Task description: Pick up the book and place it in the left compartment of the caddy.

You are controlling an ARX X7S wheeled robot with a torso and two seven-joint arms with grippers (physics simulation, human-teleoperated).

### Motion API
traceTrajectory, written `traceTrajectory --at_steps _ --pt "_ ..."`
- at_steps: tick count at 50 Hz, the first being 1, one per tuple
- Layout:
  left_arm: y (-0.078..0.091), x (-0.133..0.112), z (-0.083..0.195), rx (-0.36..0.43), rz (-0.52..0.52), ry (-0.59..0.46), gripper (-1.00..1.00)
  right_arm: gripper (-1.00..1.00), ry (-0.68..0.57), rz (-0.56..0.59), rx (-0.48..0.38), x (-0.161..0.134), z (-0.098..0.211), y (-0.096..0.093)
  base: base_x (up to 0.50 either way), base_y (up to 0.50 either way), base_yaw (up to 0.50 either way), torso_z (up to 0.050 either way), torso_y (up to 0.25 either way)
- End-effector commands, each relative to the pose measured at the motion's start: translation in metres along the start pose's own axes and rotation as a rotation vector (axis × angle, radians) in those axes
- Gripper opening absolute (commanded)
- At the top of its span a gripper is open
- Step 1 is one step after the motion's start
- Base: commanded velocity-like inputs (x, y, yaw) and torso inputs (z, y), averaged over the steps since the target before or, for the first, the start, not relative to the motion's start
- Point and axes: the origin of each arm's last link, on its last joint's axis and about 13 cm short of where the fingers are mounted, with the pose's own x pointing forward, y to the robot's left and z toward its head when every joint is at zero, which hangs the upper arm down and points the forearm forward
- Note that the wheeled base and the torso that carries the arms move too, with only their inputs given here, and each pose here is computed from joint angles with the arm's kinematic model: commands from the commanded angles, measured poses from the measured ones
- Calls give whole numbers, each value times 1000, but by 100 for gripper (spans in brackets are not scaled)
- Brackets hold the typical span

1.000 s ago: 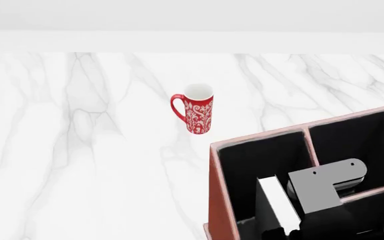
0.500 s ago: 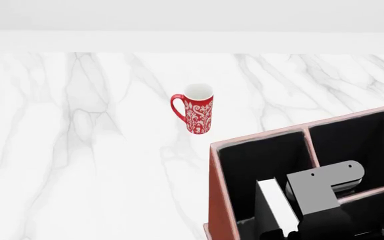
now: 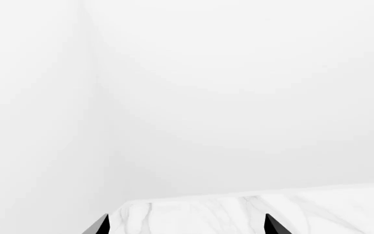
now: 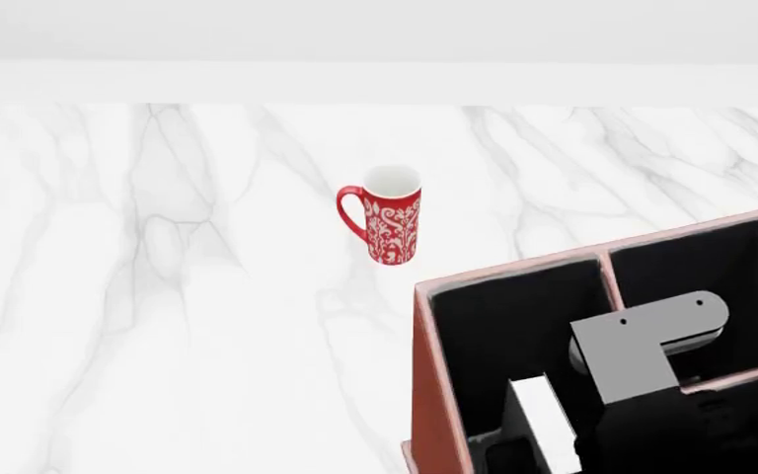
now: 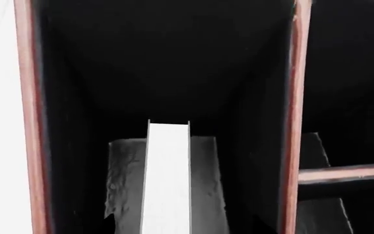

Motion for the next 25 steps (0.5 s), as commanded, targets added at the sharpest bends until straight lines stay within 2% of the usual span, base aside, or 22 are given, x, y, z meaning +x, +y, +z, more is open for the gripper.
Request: traceTrajectory --at_steps 1,25 --pt "0 0 0 -2 0 0 100 100 -28 -1 -5 -6 5 0 0 0 0 0 0" --pt "0 0 0 -1 2 -2 100 100 -126 11 23 -27 20 2 0 0 0 0 0"
